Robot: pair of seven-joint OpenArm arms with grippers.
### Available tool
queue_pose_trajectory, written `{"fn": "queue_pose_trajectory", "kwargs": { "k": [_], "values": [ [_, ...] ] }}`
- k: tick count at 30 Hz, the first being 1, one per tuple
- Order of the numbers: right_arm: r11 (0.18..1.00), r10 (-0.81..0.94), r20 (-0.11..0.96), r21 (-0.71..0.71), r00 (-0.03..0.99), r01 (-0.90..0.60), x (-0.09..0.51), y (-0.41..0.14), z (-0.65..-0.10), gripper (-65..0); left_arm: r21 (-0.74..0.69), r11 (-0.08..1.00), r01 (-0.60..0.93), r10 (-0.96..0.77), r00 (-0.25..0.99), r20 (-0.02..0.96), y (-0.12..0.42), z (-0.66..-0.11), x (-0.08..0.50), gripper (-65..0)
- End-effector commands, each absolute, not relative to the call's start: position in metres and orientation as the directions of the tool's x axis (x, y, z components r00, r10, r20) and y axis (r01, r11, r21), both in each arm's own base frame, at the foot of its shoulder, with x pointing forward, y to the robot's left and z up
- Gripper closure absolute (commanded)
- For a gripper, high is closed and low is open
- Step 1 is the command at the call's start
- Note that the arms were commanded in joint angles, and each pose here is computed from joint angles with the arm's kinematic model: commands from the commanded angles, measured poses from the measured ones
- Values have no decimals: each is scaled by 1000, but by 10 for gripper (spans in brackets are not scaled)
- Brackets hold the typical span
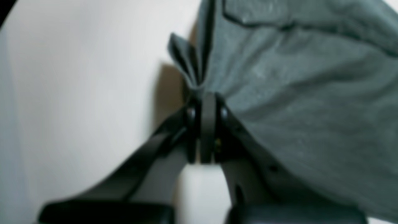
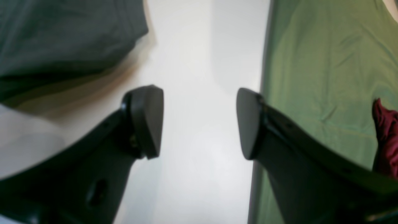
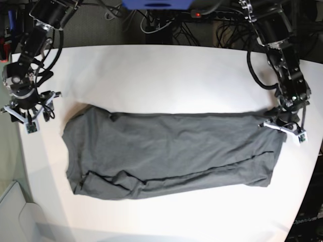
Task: Layout the t-shirt on the table in an organized manner, then fold the t-shirt properly
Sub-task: 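Lower the left gripper and grasp the shirt end corner, then lower the right gripper and grasp the opposite shirt end corner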
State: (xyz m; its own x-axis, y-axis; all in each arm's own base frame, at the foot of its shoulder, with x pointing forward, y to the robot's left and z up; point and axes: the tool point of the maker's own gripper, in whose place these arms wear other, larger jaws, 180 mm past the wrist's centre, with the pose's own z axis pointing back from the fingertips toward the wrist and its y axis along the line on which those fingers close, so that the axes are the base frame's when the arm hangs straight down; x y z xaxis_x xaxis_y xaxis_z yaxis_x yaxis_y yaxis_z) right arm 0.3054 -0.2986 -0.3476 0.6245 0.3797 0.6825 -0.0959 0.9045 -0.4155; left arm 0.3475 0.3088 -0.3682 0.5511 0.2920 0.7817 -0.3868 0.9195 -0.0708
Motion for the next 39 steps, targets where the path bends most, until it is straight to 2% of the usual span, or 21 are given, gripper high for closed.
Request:
{"fn": "queue_pose_trajectory", "kwargs": {
  "k": [1, 7, 39],
  "values": [
    [897, 396, 712, -436, 581, -77, 315, -302, -330, -377, -75, 922, -379, 273, 502, 821, 312, -346, 359, -2],
    [897, 394, 711, -436, 583, -75, 314, -303, -330, -421, -76, 924, -376, 276, 515, 812, 310, -345, 358, -2],
    [896, 395, 695, -435, 601, -86, 305, -303, -338, -419, -72, 923, -378, 278, 525, 805, 310, -349, 356, -2]
  ]
}}
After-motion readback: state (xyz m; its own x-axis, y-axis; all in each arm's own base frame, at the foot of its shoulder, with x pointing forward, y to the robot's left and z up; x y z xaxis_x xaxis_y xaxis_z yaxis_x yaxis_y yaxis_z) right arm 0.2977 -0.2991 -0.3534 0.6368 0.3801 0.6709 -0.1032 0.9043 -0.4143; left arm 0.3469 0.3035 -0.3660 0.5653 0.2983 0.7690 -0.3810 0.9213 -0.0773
